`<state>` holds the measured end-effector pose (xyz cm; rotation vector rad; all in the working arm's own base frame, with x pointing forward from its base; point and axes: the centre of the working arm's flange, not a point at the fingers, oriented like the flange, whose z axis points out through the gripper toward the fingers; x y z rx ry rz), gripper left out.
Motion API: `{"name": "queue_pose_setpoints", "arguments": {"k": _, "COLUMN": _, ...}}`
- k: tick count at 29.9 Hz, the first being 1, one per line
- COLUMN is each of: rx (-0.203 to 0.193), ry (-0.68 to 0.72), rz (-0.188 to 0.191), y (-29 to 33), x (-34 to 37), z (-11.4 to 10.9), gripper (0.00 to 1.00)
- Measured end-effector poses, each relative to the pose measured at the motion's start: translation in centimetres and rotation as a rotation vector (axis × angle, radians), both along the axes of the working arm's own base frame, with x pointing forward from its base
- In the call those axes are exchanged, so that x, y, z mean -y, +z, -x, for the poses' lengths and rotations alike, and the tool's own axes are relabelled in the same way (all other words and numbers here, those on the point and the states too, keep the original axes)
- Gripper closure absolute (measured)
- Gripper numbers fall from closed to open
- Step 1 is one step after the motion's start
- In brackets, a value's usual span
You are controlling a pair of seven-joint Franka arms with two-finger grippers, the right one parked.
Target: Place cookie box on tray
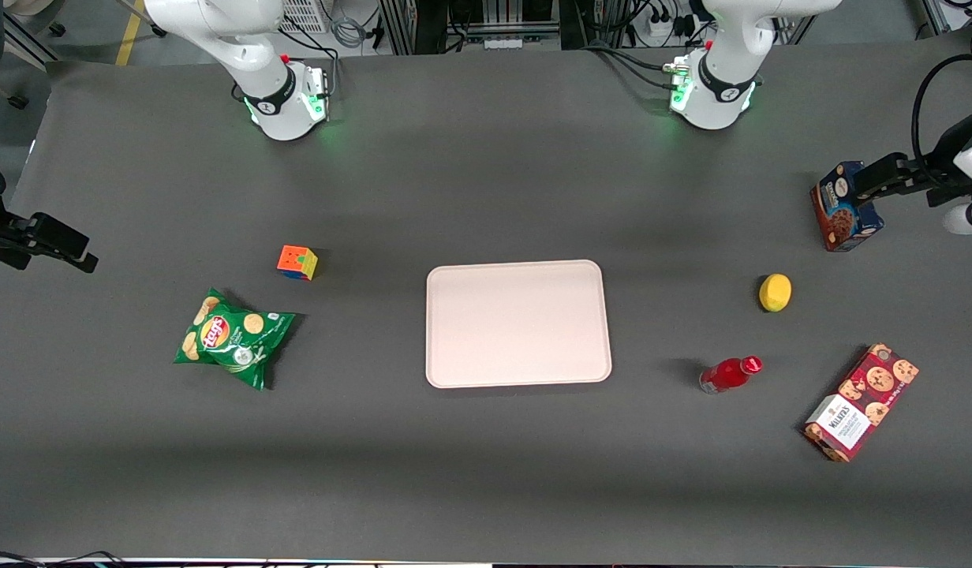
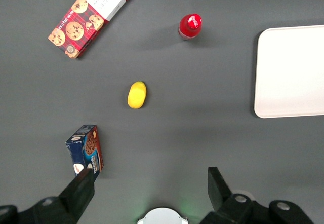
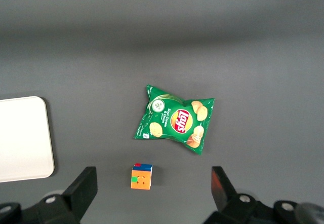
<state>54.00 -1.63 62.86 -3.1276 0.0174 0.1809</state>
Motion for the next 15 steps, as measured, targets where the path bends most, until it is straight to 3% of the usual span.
{"name": "queue_pose_setpoints", "arguments": {"k": 15, "rx": 0.009, "ry": 0.0, "rz": 0.0, "y": -1.2, "x": 0.0, "z": 0.6, "gripper": 0.0}}
